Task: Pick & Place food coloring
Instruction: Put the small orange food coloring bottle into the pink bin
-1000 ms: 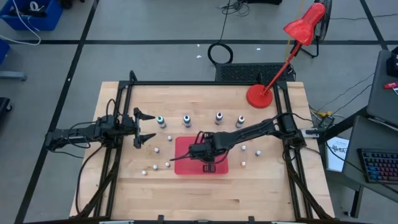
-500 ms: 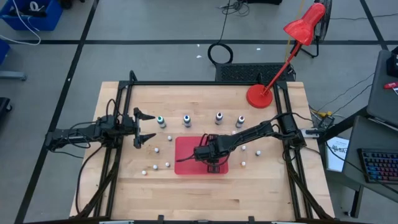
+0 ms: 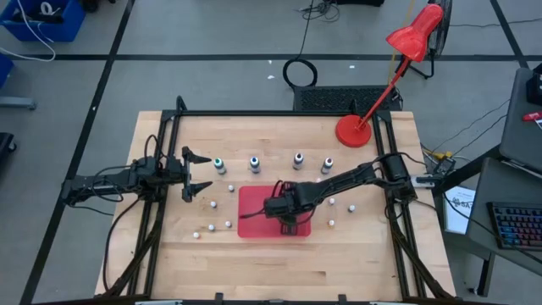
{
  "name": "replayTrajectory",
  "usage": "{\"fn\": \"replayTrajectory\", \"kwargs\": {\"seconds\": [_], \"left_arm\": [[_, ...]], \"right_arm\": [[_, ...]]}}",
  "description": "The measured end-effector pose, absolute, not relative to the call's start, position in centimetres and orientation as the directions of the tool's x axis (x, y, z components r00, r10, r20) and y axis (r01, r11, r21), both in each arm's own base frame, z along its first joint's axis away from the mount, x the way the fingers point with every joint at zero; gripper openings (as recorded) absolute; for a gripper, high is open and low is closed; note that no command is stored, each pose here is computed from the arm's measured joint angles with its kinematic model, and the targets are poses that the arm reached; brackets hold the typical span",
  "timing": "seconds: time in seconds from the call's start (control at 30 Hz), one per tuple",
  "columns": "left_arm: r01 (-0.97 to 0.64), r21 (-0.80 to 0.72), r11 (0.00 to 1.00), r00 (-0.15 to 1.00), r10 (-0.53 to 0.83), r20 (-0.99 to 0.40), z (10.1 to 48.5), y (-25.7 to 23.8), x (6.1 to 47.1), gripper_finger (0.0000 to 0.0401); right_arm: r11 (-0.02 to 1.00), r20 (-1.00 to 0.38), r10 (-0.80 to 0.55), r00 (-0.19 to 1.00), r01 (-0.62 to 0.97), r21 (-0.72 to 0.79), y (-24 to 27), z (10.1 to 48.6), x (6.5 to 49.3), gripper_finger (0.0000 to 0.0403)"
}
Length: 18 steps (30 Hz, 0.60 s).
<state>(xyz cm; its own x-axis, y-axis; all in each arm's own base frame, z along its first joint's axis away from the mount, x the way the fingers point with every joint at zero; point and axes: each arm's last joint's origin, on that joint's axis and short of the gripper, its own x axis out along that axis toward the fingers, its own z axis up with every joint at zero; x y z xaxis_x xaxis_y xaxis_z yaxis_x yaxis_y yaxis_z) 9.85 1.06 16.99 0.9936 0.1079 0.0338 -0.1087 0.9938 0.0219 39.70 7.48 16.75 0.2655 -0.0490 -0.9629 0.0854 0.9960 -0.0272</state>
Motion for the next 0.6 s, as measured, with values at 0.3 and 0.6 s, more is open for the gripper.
{"fn": "replayTrajectory", "kwargs": {"seconds": [0.3, 0.6], "left_arm": [[-0.109, 0.022, 0.994, 0.994, 0.108, 0.034, 17.0, 1.1, 9.8, 0.0392], [-0.108, 0.022, 0.994, 0.994, 0.107, 0.034, 17.0, 1.1, 9.8, 0.0392]], "right_arm": [[0.993, -0.915, -0.049, 0.400, 0.117, -0.002, 6.4, 25.2, 36.5, 0.0188], [0.942, -0.915, -0.255, 0.314, 0.293, -0.162, 2.3, 30.2, 30.8, 0.0194]]}}
